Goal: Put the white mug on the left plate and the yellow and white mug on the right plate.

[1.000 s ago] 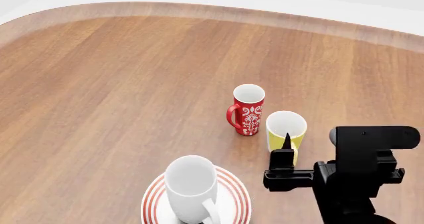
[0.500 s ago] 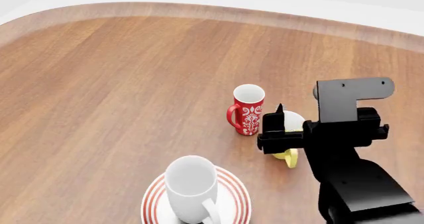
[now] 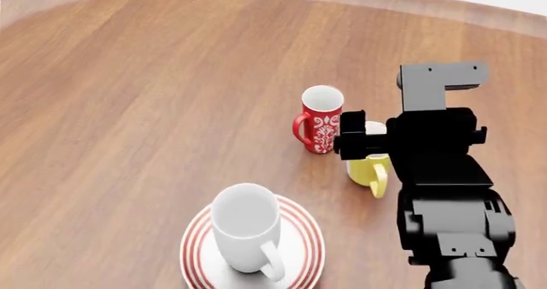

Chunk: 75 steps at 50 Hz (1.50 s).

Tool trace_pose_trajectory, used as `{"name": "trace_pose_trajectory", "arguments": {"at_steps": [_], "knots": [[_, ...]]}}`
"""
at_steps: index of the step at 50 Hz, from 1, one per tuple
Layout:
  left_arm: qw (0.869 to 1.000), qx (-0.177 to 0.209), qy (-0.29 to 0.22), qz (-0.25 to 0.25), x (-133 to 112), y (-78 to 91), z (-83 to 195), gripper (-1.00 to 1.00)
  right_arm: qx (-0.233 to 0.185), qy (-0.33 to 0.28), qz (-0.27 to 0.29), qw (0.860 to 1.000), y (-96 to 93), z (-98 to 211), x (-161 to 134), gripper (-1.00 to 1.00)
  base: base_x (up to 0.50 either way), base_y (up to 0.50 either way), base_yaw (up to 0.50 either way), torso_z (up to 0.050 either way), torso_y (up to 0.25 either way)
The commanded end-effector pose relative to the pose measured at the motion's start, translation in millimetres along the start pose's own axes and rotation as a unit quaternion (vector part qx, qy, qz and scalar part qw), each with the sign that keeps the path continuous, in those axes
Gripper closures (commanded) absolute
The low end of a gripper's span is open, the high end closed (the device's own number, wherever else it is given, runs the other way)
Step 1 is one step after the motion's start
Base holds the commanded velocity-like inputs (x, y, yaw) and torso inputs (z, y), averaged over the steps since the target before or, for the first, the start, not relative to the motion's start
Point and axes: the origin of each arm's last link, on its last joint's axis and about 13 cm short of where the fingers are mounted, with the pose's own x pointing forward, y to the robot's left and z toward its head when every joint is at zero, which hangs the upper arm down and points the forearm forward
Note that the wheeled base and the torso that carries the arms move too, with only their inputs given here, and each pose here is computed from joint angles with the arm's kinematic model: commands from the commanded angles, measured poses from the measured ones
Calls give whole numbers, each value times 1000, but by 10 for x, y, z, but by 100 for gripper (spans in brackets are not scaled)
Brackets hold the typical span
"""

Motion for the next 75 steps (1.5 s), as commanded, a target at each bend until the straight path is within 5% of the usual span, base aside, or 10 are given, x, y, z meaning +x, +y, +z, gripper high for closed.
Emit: {"name": "trace_pose_trajectory", "arguments": {"at_steps": [1, 19, 24, 26, 35, 39, 75], "knots": [[1000, 12, -1, -20, -36, -15, -6, -100, -3, 14, -6, 1000, 0, -15, 24, -100, 0, 0, 0, 1, -250], [1000, 4, 4, 2, -9, 8, 3, -100, 2, 20, 0, 1000, 9, -78, 24, -100, 0, 0, 0, 1, -85], [999, 31, -8, -1, -14, -7, 16, -100, 4, 24, 2, 1000, 19, -105, 24, -100, 0, 0, 0, 0, -100], [1000, 3, 0, -1, -9, 3, 18, -100, 5, 22, 1, 1000, 15, -93, 24, -100, 0, 0, 0, 0, -250], [1000, 17, -2, 0, -2, 1, 3, -100, 6, 20, 0, 1000, 6, -76, 24, -100, 0, 0, 0, 0, -29], [1000, -12, 2, 8, 2, 11, 14, -100, 10, 7, -10, 1000, -6, -44, 27, -100, 0, 0, 0, 2, -185], [1000, 11, -1, 3, -8, -3, 0, -100, -27, -10, -24, 999, 20, -64, 39, -100, 0, 0, 0, 0, -67]]}}
